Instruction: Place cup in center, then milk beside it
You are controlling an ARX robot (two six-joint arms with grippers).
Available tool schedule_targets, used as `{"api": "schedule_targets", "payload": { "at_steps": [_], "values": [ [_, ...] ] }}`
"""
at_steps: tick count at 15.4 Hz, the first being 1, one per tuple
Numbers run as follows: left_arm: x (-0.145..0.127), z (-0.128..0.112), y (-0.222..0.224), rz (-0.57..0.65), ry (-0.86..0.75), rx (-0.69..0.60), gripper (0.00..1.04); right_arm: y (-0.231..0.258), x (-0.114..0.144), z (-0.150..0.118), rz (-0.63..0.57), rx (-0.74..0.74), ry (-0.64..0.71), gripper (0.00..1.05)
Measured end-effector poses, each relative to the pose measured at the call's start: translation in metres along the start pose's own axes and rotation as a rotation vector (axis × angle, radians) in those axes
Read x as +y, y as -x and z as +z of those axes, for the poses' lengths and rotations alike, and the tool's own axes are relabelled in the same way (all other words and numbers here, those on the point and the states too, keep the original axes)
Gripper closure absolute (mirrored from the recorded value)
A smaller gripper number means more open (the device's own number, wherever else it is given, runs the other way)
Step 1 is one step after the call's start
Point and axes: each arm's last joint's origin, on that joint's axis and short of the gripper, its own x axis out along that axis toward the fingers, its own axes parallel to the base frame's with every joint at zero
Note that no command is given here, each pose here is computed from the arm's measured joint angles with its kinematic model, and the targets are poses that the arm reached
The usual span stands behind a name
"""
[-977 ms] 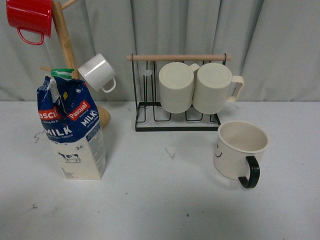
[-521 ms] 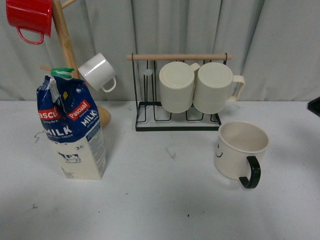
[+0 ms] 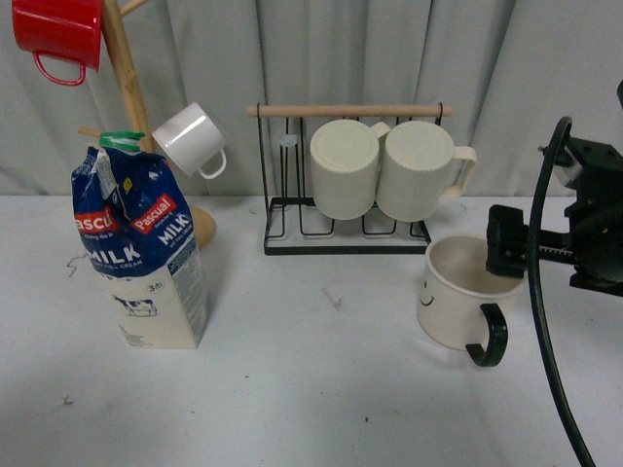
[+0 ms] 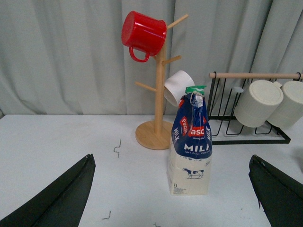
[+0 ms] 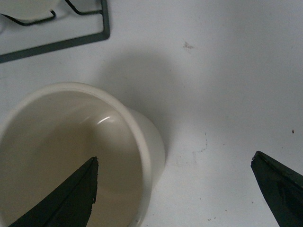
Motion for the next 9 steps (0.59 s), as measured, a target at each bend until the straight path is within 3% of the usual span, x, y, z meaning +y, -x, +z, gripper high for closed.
{"api": "schedule_targets", "payload": {
  "at_steps": [4,5,9],
  "values": [
    [0.0,0.0,0.0,0.0,0.0,0.0,0.07,-0.0118,0.0012,-0.004,-0.002,0.023,-0.032,0.1],
    [0.0,0.0,0.0,0.0,0.0,0.0,0.07,-0.0117,0.0038,-0.0028,0.003,0.014,-0.034,0.28],
    [0.0,0.0,0.0,0.0,0.0,0.0,0.07,-0.0116,0.0059,-0.0033,0.003,0.014,-0.04,0.73]
  ]
}}
